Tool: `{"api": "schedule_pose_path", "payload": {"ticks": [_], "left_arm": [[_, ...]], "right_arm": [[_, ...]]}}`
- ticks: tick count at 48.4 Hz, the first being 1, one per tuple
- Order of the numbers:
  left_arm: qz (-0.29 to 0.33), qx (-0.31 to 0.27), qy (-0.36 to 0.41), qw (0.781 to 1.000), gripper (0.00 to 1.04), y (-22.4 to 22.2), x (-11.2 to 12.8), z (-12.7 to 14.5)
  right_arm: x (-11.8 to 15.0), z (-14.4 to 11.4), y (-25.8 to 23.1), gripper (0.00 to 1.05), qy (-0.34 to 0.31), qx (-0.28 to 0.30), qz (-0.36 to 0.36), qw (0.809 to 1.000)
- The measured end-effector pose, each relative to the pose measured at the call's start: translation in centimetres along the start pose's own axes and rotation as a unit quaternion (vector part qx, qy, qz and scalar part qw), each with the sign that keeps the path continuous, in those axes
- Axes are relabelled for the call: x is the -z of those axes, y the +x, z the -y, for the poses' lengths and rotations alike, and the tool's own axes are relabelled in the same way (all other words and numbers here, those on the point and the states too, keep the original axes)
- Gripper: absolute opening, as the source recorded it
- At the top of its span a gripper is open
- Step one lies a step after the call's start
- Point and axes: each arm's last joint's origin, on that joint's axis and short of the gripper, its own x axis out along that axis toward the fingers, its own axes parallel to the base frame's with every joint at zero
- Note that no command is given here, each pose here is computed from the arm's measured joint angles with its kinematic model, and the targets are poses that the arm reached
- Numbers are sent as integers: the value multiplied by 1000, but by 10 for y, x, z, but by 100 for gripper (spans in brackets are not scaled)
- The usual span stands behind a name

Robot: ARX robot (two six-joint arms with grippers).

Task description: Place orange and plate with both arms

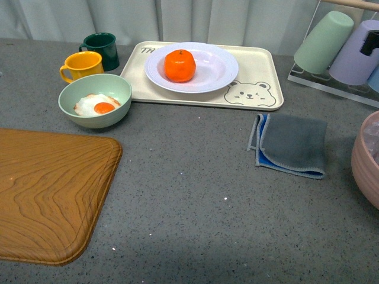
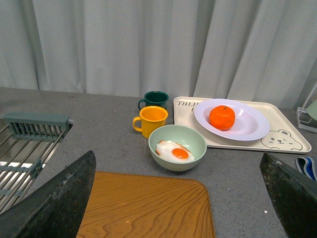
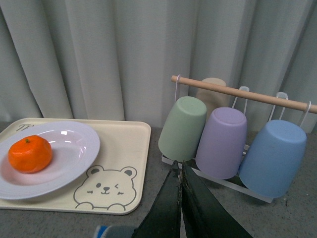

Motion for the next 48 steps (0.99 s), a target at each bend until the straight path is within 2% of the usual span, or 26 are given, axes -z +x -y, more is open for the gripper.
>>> {"api": "schedule_pose_path", "payload": {"ticks": [27, 31, 48], "left_arm": [[0, 0, 0, 1000, 98, 0, 0, 0], [0, 0, 0, 1000, 98, 0, 0, 0], [0, 0, 0, 1000, 98, 0, 0, 0]], "right_arm": [[-18, 29, -84, 1, 1, -9, 1, 1000], [-16, 34, -94, 1, 1, 4, -3, 1000], [-17, 34, -120, 1, 1, 2, -2, 1000]]}}
